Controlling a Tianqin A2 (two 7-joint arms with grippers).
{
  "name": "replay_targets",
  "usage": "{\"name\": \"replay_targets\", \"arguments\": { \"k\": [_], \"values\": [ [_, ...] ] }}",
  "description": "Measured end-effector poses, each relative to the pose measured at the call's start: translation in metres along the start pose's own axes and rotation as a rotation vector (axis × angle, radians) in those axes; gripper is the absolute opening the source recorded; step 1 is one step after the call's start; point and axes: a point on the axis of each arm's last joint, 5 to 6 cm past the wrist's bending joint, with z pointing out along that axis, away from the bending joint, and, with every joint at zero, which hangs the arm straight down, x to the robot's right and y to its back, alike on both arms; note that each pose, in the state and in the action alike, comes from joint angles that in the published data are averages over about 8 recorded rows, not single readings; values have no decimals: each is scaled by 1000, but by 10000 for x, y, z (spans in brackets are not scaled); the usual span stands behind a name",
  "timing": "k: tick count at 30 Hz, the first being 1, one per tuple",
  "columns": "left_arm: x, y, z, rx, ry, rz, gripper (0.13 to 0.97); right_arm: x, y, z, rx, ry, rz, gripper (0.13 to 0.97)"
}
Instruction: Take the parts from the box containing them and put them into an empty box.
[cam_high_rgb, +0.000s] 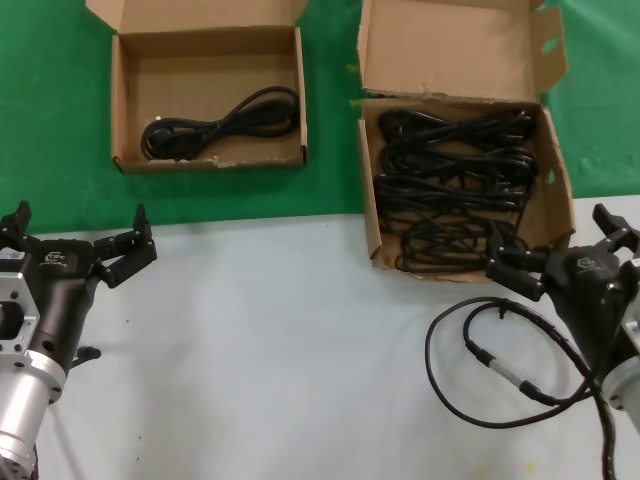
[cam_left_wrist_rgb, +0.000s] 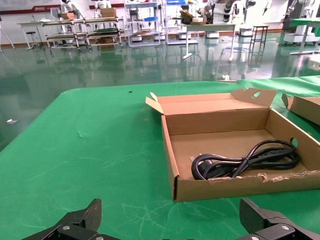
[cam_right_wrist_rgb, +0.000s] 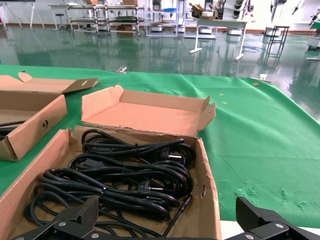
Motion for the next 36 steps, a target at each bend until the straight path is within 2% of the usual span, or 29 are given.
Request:
{"name": "replay_targets", "arguments": {
  "k": [36],
  "values": [
    [0,0,0,0,0,0,966,0,0,0,0,0,0,966]
  ]
}}
